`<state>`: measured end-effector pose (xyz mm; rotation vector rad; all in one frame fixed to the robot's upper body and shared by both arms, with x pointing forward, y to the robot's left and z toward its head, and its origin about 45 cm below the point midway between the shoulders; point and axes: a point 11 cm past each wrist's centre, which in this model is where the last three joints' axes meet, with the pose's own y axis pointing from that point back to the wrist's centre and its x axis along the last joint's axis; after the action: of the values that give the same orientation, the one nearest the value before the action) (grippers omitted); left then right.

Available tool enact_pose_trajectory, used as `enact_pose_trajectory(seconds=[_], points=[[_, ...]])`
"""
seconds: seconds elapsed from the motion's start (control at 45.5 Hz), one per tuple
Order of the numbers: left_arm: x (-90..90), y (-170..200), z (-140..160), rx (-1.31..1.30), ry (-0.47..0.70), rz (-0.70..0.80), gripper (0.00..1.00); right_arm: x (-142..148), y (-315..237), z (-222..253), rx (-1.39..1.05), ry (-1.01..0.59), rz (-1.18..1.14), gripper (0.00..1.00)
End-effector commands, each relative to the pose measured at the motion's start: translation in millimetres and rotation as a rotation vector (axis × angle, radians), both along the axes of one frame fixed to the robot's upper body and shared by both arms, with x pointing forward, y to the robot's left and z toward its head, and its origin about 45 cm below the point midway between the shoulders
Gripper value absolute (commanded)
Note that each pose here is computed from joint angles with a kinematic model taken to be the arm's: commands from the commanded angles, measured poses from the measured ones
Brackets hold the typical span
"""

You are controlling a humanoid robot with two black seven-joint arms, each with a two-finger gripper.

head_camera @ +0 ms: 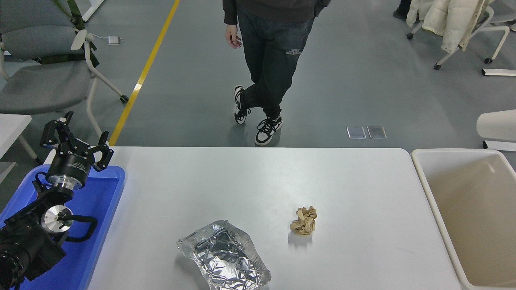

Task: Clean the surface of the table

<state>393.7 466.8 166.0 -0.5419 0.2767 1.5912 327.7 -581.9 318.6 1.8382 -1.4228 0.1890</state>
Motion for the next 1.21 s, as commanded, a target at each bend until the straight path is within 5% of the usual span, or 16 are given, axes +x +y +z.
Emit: enact_pose_trajectory(seconds=[0.0, 0.571, 1.187], points=[[0.0, -0.1, 0.0, 0.000, 0.000, 0.000, 1.00, -12.1, -32.9, -66.4, 0.046, -0.003, -0.201, 0.00], [-0.1, 0.3, -0.1, 0.001, 0.000, 0.001, 1.00, -42.9, -31.7, -196.7, 0.052, -0.008, -0.572, 0.00], [-0.1, 0.3, -0.1, 0.001, 0.000, 0.001, 1.00, -49.3, 12.6, -252.4, 0.023, -0.078, -0.813, 0.00]])
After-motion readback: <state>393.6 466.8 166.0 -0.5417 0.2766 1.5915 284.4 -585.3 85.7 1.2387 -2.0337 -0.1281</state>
